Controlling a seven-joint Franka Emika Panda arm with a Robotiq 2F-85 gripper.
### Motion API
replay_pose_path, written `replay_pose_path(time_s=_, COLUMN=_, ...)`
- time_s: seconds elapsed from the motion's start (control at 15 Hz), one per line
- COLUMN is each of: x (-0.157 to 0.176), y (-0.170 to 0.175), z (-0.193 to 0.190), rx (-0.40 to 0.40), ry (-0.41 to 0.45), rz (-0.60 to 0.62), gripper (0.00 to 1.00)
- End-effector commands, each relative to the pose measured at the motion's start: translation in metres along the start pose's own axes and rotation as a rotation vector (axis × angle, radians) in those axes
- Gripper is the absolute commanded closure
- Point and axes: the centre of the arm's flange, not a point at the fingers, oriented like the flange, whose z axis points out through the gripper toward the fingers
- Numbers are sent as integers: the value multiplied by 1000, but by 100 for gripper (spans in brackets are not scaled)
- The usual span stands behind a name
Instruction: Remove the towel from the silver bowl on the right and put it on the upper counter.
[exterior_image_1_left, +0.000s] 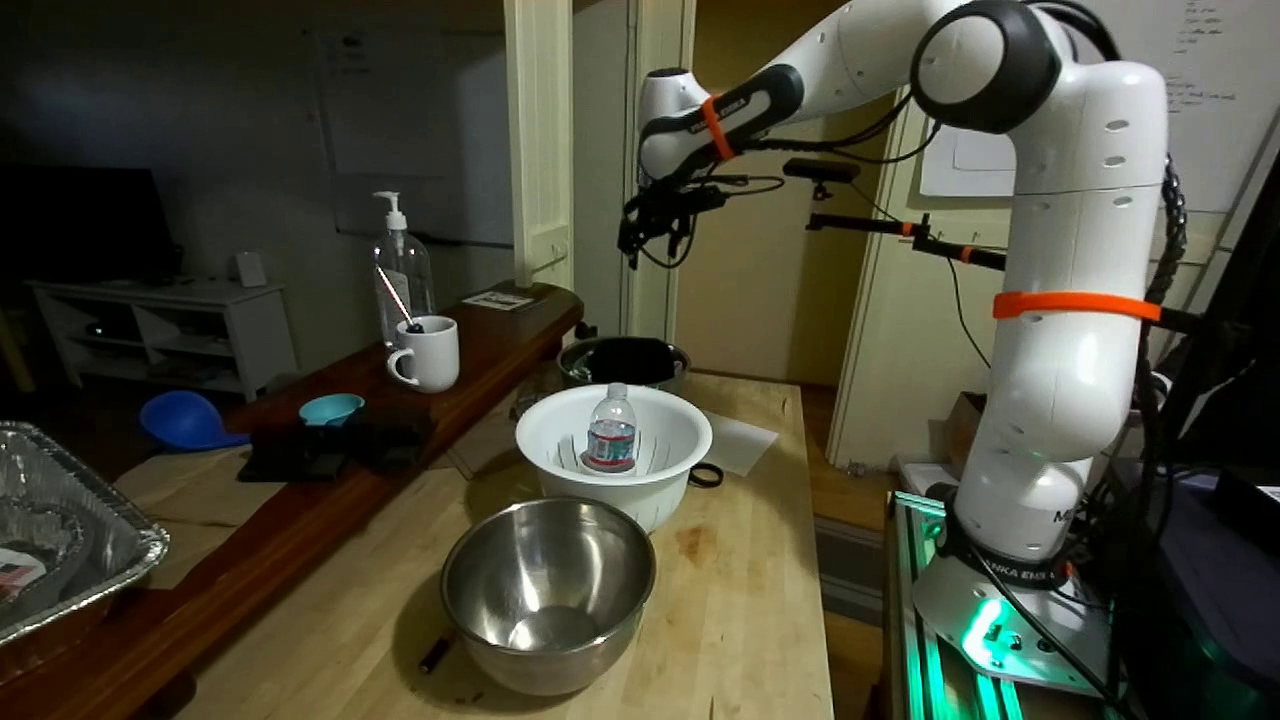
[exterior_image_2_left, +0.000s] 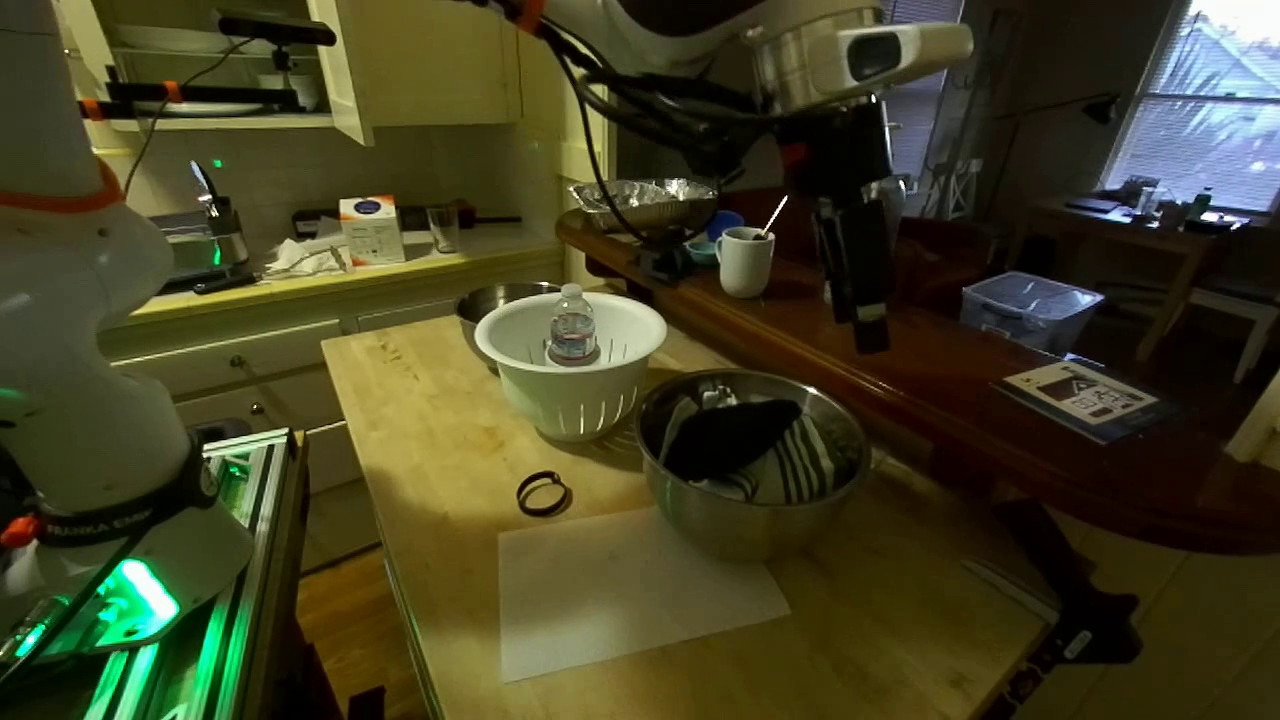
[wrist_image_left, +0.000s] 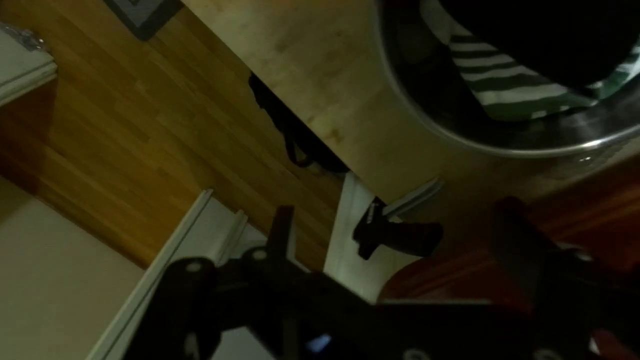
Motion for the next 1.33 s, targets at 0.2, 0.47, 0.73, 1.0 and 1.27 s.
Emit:
replay_pose_path(time_s=0.2, x=61, y=-90, z=72, rx=69, ry=-204, rz=-29, gripper=0)
replay_pose_path(time_s=0.47, x=33, y=-92, z=76, rx=58, ry=-179, rz=-57, gripper=0)
replay_pose_path(time_s=0.73, x=36, y=-95, z=90, rx=103, ry=-241, rz=39, gripper=0)
replay_pose_path(time_s=1.0, x=29, y=-103, z=122, rx=163, ry=-312, rz=110, gripper=0)
replay_pose_path(time_s=1.27, x=24, y=-101, z=144, rx=185, ry=-353, rz=167, gripper=0)
